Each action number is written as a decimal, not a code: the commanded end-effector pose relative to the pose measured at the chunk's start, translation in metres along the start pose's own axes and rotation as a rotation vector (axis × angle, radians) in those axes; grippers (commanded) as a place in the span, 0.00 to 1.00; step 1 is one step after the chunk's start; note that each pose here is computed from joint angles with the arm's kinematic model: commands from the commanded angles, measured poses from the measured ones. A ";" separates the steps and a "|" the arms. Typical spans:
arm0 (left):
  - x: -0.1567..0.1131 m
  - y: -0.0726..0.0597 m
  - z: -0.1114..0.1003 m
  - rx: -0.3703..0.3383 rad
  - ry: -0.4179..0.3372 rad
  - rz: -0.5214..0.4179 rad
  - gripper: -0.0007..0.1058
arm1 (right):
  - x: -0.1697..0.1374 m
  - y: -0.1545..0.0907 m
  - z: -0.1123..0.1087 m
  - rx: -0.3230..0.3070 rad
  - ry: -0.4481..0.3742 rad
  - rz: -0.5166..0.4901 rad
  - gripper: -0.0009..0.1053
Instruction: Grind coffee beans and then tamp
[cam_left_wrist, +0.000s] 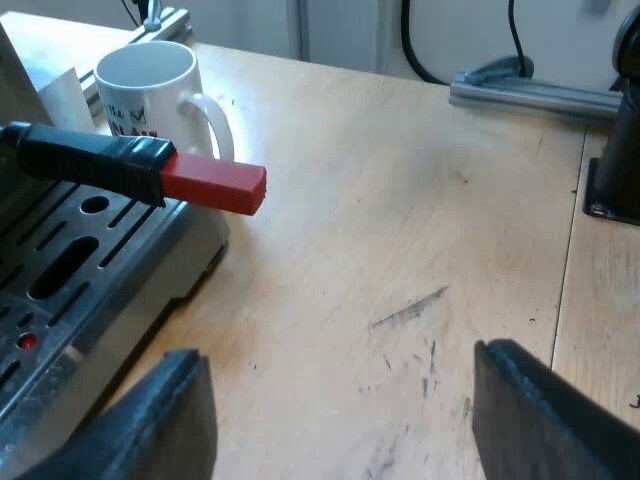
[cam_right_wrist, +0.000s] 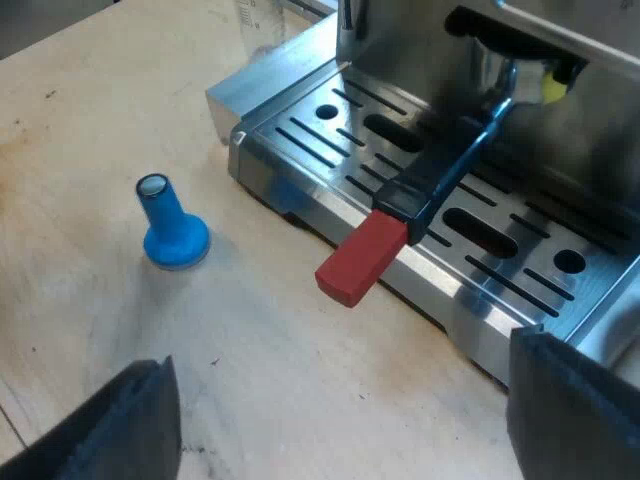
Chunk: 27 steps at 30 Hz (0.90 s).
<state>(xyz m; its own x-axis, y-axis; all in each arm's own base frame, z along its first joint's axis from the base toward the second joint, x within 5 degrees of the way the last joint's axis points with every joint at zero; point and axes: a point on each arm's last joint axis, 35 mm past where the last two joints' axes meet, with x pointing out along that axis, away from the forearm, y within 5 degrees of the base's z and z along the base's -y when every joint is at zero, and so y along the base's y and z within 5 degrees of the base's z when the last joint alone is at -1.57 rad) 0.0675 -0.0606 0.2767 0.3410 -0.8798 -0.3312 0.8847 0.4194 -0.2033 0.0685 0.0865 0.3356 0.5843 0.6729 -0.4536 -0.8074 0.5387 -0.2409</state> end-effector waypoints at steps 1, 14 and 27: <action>0.003 0.001 -0.004 0.006 0.002 -0.018 0.55 | 0.004 0.003 -0.002 0.009 -0.009 -0.039 0.65; 0.005 0.002 -0.002 0.035 -0.034 -0.015 0.55 | 0.024 0.022 -0.017 0.064 -0.043 -0.059 0.65; 0.012 0.007 -0.015 0.017 -0.012 -0.017 0.55 | 0.042 0.047 -0.031 0.061 -0.122 -0.131 0.65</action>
<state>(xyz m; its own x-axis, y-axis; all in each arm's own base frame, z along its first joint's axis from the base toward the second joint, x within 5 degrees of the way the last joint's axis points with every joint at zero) 0.0729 -0.0635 0.2545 0.3382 -0.8783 -0.3380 0.8830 0.4203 -0.2088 0.0520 0.1229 0.2766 0.6824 0.6483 -0.3377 -0.7287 0.6399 -0.2439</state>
